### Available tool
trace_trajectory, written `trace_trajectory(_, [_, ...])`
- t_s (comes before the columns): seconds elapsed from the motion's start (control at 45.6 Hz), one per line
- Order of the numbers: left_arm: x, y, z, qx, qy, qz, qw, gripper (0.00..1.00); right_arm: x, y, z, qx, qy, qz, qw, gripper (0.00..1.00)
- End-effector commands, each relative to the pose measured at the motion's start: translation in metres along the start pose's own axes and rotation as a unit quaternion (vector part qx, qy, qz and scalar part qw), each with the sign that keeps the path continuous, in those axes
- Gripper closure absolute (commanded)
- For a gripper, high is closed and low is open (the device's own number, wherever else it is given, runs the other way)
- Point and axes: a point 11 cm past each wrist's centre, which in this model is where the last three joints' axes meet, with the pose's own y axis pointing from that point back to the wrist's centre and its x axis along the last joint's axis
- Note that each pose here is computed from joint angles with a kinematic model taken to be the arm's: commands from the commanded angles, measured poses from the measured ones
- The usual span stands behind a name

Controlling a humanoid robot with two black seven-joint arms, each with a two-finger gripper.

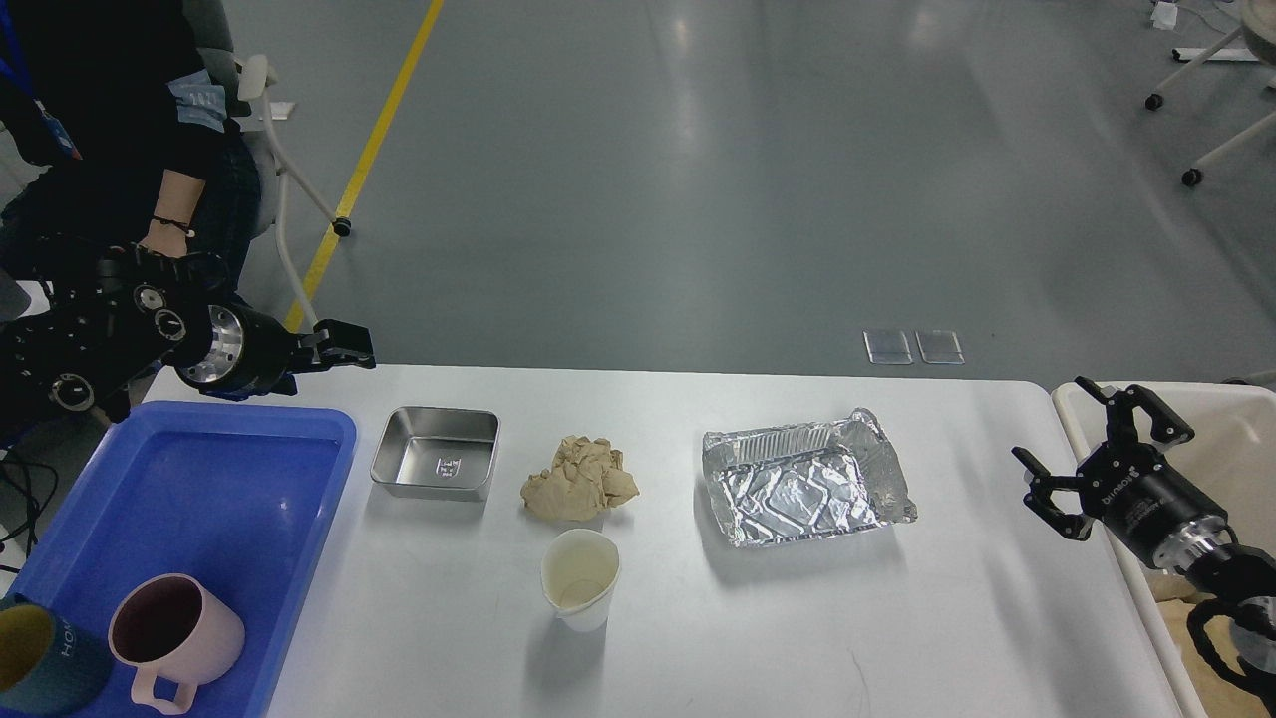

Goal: Tidy desktop
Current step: 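Reach the left gripper toward the small steel tray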

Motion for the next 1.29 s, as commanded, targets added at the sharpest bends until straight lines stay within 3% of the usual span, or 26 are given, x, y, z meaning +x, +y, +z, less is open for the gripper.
trace_trajectory(0.0, [-0.009, -0.011, -0.002, 0.007, 0.006, -0.001, 1.0, 0.0, 0.0, 0.0, 0.001, -0.001, 0.0, 0.0, 1.0, 0.0])
trace_trajectory(0.219, [-0.031, -0.029, -0.028, 0.027, 0.029, 0.005, 0.999, 0.01, 0.001, 0.002, 0.007, -0.005, -0.004, 0.002, 1.0, 0.0])
trace_trajectory(0.856, [-0.057, -0.071, 0.002, 0.025, -0.008, 0.01, 1.0, 0.02, 0.002, 0.005, 0.012, -0.011, -0.006, 0.004, 1.0, 0.0])
trace_trajectory(1.273, [-0.062, -0.075, -0.006, 0.036, -0.003, 0.01, 0.999, 0.09, 0.004, 0.006, 0.014, -0.012, -0.007, 0.007, 1.0, 0.0])
